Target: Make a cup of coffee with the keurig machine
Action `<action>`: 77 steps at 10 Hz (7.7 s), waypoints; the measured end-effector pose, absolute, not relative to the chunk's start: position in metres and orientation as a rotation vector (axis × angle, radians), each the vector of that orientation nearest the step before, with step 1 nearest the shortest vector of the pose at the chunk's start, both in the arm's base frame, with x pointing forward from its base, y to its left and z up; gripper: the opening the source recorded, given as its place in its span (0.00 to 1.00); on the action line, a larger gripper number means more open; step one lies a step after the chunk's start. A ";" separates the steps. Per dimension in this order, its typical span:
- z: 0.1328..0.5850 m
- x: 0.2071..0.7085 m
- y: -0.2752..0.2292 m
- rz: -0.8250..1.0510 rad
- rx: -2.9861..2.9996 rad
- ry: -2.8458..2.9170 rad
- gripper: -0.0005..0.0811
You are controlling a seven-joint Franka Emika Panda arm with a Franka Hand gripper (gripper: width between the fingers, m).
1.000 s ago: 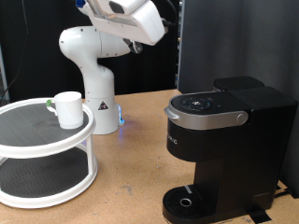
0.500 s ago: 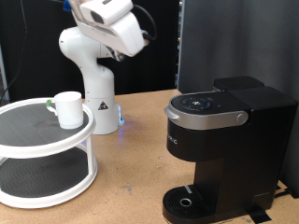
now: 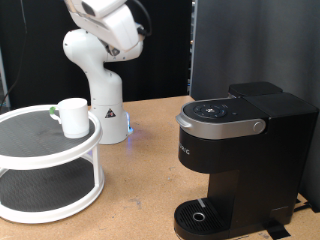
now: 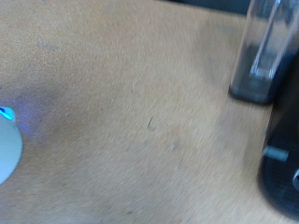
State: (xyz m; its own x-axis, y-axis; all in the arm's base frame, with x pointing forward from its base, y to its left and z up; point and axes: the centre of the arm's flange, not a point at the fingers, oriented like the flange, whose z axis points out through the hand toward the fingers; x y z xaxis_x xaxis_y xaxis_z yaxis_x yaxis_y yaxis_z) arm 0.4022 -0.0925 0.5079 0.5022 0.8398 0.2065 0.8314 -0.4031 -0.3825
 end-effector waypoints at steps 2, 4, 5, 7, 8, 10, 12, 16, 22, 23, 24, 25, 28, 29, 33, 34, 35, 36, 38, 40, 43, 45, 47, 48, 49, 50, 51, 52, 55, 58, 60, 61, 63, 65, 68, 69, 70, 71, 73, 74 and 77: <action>0.502 0.403 -0.091 0.101 -2.391 -1.233 0.01; 0.501 0.403 -0.092 0.096 -2.416 -1.159 0.01; 0.501 0.402 -0.095 0.072 -2.413 -1.137 0.01; 0.499 0.400 -0.093 0.124 -2.442 -1.054 0.01; 0.498 0.397 -0.088 0.195 -2.466 -0.920 0.01; 0.501 0.394 -0.085 0.244 -2.474 -0.668 0.01; 0.508 0.401 -0.095 0.090 -2.570 -0.560 0.01; 0.524 0.387 -0.101 -0.027 -2.630 -0.704 0.01; 0.525 0.336 -0.121 0.078 -2.590 -0.891 0.01; 0.525 0.337 -0.121 0.077 -2.597 -0.873 0.01; 0.524 0.341 -0.123 0.026 -2.641 -0.787 0.01; 0.524 0.343 -0.126 -0.032 -2.676 -0.661 0.01; 0.535 0.329 -0.142 -0.063 -2.720 -0.383 0.01; 0.539 0.320 -0.148 -0.025 -2.719 -0.380 0.01; 0.549 0.296 -0.166 0.020 -2.689 -0.442 0.01; 0.548 0.297 -0.167 0.020 -2.700 -0.381 0.01; 0.546 0.299 -0.169 -0.017 -2.702 -0.261 0.01; 0.544 0.298 -0.171 -0.045 -2.678 -0.133 0.01; 0.542 0.292 -0.182 -0.084 -2.640 0.002 0.01; 0.540 0.278 -0.194 -0.024 -2.653 0.025 0.01; 0.542 0.266 -0.205 -0.021 -2.683 0.026 0.01; 0.540 0.256 -0.212 0.056 -2.751 -0.051 0.01; 0.538 0.252 -0.215 0.110 -2.789 -0.092 0.01; 0.538 0.252 -0.215 0.098 -2.793 -0.092 0.01; 0.538 0.252 -0.216 0.085 -2.799 -0.093 0.01; 0.538 0.252 -0.215 0.087 -2.797 -0.093 0.01; 0.536 0.252 -0.216 0.099 -2.812 -0.118 0.01; 0.533 0.253 -0.218 0.107 -2.842 -0.168 0.01; 0.517 0.262 -0.217 0.020 -2.916 -0.221 0.01; 0.518 0.260 -0.218 -0.047 -2.893 -0.257 0.01; 0.526 0.249 -0.224 -0.066 -2.850 -0.300 0.01; 0.530 0.245 -0.228 -0.069 -2.837 -0.303 0.01; 0.533 0.240 -0.234 -0.084 -2.828 -0.286 0.01; 0.532 0.243 -0.236 -0.130 -2.828 -0.262 0.01; 0.528 0.244 -0.237 -0.138 -2.829 -0.255 0.01; 0.527 0.243 -0.236 -0.117 -2.825 -0.258 0.01; 0.526 0.242 -0.236 -0.102 -2.820 -0.260 0.01; 0.526 0.243 -0.236 -0.108 -2.821 -0.259 0.01; 0.519 0.245 -0.235 -0.128 -2.827 -0.265 0.01; 0.511 0.247 -0.234 -0.146 -2.834 -0.262 0.01; 0.486 0.251 -0.230 -0.169 -2.841 -0.256 0.01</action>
State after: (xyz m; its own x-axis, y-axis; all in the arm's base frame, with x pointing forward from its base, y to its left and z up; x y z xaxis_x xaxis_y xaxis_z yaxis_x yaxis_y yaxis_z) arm 0.2510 -0.2300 0.4861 0.9774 0.1582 0.1402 0.1913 -0.9442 -0.2680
